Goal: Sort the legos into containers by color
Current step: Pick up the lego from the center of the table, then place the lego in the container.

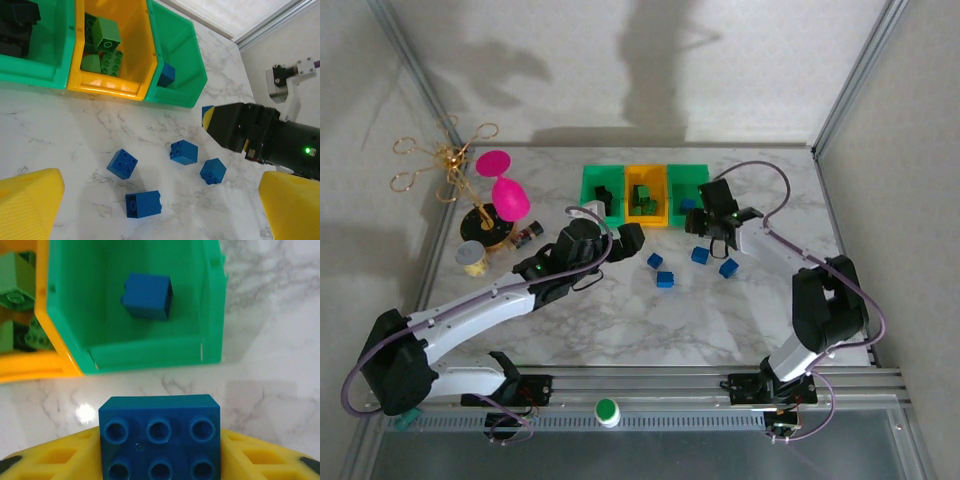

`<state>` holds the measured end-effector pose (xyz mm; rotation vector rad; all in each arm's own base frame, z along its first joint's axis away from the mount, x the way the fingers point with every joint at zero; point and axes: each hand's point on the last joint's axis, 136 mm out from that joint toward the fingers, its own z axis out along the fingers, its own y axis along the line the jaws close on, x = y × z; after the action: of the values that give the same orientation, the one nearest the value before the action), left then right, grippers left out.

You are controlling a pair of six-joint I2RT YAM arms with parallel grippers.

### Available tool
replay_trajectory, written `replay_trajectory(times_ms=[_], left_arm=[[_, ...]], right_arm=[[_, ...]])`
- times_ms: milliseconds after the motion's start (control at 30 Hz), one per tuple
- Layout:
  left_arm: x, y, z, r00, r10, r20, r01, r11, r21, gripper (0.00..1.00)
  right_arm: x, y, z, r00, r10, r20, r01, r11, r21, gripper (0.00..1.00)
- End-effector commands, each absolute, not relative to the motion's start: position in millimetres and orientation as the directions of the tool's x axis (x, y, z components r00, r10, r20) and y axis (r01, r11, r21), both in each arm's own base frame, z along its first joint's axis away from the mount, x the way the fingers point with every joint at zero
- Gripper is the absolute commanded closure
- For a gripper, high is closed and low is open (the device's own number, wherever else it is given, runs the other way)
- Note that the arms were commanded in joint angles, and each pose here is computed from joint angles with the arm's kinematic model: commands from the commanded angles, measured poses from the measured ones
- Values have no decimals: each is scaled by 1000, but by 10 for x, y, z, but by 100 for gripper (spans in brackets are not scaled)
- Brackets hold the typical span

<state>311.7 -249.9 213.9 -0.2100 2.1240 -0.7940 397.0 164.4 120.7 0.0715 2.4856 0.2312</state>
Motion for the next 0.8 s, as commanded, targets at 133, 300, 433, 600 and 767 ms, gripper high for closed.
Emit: replay_trajectory(times_ms=[133,300,433,600,767], left_arm=[[3204,-2454,2172,-623,-409,-667,127,788,-602,0],[3255,-2405,2171,-622,-412,-666,123,788,-603,0],[3292,-2364,2179,-618,-417,-667,119,788,-604,0],[3321,-2338,2165,-618,-419,-666,117,788,-604,1],[3329,-2321,2130,-621,-420,-661,111,788,-605,0]], right_arm=[[4497,1808,1405,-760,71,-646,-55,983,172,46],[4767,1852,1360,-755,71,-652,-42,987,157,46],[4936,1877,1278,-756,56,-652,-37,991,128,46],[5054,1887,1169,-761,49,-646,-28,994,107,45],[5134,1886,1045,-772,46,-634,-17,996,93,45]])
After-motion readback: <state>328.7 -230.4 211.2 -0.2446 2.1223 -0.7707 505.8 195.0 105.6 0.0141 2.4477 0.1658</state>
